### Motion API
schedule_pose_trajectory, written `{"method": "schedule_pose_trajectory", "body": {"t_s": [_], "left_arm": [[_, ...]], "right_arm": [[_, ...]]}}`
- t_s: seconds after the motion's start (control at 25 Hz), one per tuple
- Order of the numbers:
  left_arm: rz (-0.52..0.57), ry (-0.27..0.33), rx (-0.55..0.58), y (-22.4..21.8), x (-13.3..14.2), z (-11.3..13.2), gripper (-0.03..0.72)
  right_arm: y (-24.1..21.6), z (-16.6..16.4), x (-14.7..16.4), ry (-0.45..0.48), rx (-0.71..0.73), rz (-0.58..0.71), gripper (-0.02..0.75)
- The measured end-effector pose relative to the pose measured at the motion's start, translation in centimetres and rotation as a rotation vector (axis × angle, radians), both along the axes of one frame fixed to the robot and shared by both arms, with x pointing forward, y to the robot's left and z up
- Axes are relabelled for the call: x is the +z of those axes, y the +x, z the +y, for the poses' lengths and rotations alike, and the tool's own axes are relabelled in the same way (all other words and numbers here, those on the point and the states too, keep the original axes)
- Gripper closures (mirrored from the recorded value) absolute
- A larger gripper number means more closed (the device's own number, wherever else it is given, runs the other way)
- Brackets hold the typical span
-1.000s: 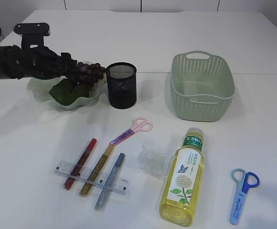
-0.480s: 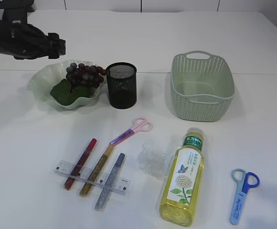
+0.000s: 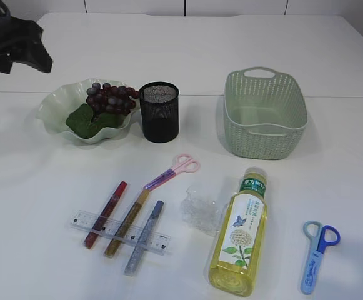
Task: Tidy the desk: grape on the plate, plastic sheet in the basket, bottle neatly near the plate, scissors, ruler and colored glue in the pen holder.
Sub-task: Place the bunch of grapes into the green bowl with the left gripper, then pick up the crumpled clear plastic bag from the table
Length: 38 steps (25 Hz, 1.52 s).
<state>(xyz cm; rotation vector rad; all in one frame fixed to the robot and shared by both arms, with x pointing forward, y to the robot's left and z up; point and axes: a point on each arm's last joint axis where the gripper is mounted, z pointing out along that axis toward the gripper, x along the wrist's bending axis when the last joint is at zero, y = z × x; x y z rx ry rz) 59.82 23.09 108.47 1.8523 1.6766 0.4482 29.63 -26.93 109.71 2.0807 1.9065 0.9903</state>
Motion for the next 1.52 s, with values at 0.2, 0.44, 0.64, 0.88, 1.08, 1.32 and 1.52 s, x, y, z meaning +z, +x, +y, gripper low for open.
{"method": "schedule_pose_trajectory", "body": {"t_s": [0.2,0.44,0.64,0.88,1.08,1.32,1.52], "left_arm": [[0.077,0.069,-0.060,-4.8,3.7,0.2,0.141],[0.068,0.207,-0.092,-10.0,7.4,0.4,0.141],[0.123,0.168,-0.024,-13.0,8.8,1.1,0.140],[0.090,0.084,-0.032,-14.9,10.2,1.1,0.141],[0.075,0.033,-0.045,-15.8,10.8,0.9,0.142],[0.028,0.014,-0.047,-17.4,11.8,1.3,0.171],[0.007,0.007,-0.048,-18.3,12.3,1.5,0.176]], "right_arm": [[0.1,0.8,0.5,0.080,0.048,-0.035,0.207],[-0.1,1.1,0.3,0.035,0.166,-0.036,0.207],[1.1,1.5,0.2,0.050,0.199,0.020,0.207],[3.7,1.8,2.6,0.038,0.232,0.014,0.207],[5.9,2.8,4.1,0.109,0.307,-0.001,0.207],[8.0,3.0,3.7,0.072,0.361,0.004,0.207],[10.7,3.5,3.6,-0.080,0.384,0.086,0.207]]}}
